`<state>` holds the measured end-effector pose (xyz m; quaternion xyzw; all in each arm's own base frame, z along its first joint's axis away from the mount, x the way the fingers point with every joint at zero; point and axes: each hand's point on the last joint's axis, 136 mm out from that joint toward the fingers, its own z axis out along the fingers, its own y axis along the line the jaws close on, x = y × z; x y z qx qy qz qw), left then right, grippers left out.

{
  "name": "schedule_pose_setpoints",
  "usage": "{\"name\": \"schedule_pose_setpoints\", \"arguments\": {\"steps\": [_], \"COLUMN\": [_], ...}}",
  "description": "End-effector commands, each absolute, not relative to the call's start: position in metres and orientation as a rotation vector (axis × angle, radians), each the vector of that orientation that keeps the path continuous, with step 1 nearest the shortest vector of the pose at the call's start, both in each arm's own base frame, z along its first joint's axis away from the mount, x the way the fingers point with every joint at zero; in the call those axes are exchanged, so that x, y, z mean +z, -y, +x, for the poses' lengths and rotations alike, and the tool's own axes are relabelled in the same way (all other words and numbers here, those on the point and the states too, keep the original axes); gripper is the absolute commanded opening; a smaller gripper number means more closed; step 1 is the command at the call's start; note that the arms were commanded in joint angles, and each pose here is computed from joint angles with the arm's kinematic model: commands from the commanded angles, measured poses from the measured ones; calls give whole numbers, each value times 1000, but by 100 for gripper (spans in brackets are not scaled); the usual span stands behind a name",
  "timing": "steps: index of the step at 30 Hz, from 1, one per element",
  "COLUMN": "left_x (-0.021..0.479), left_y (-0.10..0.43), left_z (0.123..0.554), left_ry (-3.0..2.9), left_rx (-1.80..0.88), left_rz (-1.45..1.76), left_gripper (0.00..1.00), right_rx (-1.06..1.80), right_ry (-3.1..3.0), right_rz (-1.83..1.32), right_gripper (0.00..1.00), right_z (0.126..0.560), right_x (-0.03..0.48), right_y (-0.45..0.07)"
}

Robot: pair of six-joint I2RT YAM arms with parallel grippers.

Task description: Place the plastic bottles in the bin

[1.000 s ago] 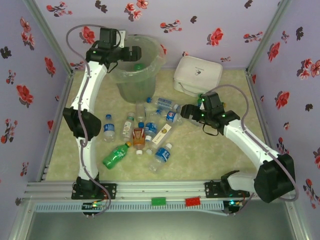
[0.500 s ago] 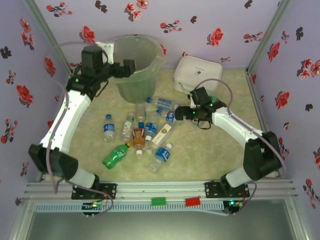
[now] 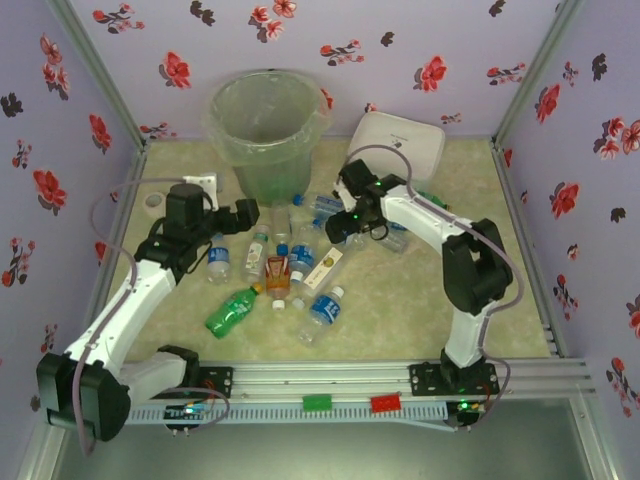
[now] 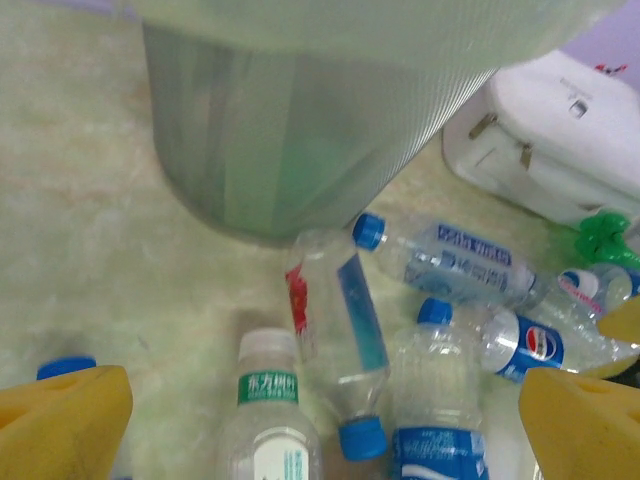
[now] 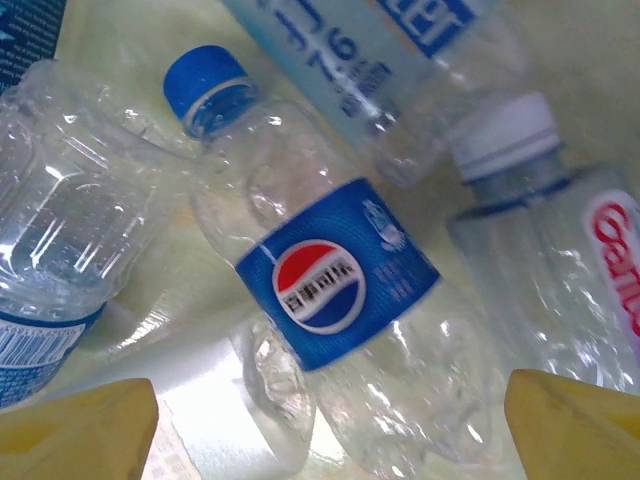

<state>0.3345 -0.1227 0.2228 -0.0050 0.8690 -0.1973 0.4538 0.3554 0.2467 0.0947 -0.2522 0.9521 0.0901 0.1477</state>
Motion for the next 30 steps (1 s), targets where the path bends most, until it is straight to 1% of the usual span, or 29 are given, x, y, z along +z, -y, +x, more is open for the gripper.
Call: {"name": "schedule_pose_setpoints", "arguments": {"steps": [1,6,16,25,27,30], "left_x": [217,206,203,201,201,202], "left_y": [117,115,119,120,121,123], "left_z": [333,334,338,337,338,339], "left_ry": [-2098,-2048,-2050,-2059,-2058,-2058], "left_rx": [-533,-603,-642,-666,-671,-679], "left_rz": [-125,-233,-269,-288,-290,-287], "left_gripper": [100,100,100,100,100,100], "right_rx": [132,77,30,20,15,16], "right_ry": [-2766,-2779,-2779,-2795,-2791,-2782], "right_rz": [-884,-956,-1023,-1027,-1026,-1020], "right_gripper": [87,85,77,77,75,69], "right_z": [356,362,372,377,379,380], "right_x": [89,78,54,37,37,40], "right_y": [-239,-243,-255,-260,-260,-260]}}
